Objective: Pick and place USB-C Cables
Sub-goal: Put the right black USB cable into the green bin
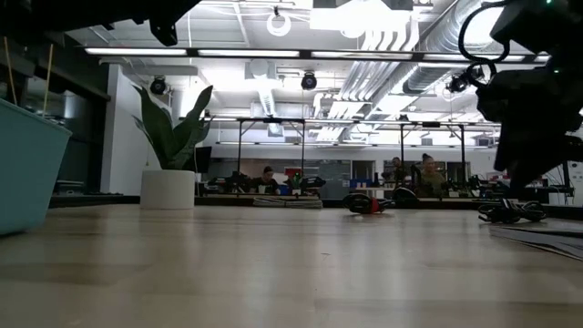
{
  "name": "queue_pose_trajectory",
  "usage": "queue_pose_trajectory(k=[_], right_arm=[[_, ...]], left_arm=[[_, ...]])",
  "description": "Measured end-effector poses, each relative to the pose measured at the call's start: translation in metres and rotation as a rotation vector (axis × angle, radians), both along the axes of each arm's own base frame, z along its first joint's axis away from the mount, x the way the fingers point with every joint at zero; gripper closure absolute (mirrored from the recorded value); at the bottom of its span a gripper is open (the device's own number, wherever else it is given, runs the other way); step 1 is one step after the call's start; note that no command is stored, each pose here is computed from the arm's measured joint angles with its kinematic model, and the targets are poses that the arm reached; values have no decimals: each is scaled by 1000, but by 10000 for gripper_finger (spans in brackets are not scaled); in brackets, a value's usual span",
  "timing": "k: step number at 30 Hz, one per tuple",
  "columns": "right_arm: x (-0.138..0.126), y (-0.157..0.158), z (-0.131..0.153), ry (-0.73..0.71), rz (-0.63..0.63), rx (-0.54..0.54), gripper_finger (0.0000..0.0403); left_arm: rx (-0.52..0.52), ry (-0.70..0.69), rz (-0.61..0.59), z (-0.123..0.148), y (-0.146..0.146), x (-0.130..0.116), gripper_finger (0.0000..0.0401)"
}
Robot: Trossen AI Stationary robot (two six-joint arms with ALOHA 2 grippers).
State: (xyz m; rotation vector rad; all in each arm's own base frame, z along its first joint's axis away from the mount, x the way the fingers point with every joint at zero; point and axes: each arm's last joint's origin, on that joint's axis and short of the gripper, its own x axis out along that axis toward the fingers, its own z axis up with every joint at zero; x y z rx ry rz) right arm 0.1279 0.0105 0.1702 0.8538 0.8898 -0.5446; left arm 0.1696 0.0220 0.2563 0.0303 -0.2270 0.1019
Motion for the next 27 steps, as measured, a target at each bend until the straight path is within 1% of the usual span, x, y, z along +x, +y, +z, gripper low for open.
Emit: queue_pose_trajectory(k=[3,6,8,10,12,15,18,22,27], right_arm=[[2,0,7,-32,20,-3,158],[8,1,30,-76,52,-19,158],[10,0,45,-57,55,-61,158],[12,-1,58,0,51,-115,158],[14,-2,68,103,34,-158,158],[19,-3,79,274,-59,-184,158],[28,-4,89,394,-121,-210,158],[38,-6,96,492,-129,-230,158],[45,-7,93,546,-27,-220,158]], left_arm=[[0,0,0,0,0,0,238],[0,0,0,0,0,0,238],[0,0,0,0,0,0,238],[0,0,0,0,0,0,238],[0,0,0,0,0,0,238],[0,0,0,0,0,0,238],[0,0,0,0,0,0,238],[0,0,0,0,0,0,238],[0,1,0,0,0,0,238]])
